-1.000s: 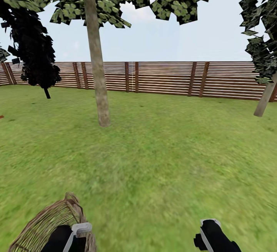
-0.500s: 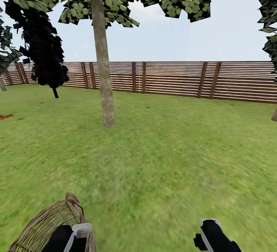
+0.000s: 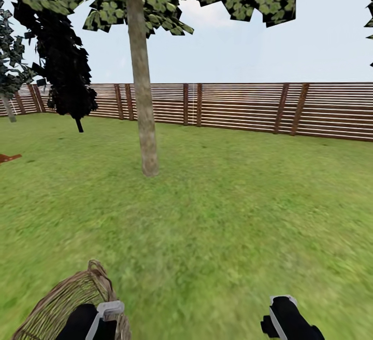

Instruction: Take the three Easter eggs out of the wicker basket on the lawn in the garden, then place them on the lawn next to a single tree (choose any tree) so that all three eggs are next to the same tree and none are left in the basket.

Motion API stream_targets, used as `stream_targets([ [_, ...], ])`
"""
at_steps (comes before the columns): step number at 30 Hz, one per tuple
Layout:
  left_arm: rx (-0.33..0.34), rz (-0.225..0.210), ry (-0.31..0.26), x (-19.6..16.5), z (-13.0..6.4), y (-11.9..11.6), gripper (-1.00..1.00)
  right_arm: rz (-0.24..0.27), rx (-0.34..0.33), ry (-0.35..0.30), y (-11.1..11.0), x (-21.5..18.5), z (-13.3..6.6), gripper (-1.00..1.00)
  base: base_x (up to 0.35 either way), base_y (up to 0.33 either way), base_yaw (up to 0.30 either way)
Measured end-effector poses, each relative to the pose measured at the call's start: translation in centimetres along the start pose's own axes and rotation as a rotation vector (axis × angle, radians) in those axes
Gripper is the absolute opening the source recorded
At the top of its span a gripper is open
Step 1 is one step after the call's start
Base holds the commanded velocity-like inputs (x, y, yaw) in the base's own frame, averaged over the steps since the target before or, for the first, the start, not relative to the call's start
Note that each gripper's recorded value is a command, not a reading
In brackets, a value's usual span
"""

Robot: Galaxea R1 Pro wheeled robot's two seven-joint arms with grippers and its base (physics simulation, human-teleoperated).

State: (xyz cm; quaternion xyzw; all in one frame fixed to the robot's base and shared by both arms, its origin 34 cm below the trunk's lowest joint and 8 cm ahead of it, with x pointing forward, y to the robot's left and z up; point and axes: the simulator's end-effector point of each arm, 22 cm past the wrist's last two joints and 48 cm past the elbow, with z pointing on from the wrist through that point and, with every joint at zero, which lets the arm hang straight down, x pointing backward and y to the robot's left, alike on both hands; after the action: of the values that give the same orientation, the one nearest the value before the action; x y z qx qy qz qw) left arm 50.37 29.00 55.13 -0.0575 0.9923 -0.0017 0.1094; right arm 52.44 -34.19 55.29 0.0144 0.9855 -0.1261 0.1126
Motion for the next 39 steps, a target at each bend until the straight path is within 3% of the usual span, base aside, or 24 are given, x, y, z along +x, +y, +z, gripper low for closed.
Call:
stream_targets([
  [39, -0.003, 0.004, 0.000, 0.02, 0.03, 0.05, -1.00, -0.003, -0.003, 0.012, 0.15, 0.50, 0.20, 1.00, 0.340, 0.000, 0.000],
])
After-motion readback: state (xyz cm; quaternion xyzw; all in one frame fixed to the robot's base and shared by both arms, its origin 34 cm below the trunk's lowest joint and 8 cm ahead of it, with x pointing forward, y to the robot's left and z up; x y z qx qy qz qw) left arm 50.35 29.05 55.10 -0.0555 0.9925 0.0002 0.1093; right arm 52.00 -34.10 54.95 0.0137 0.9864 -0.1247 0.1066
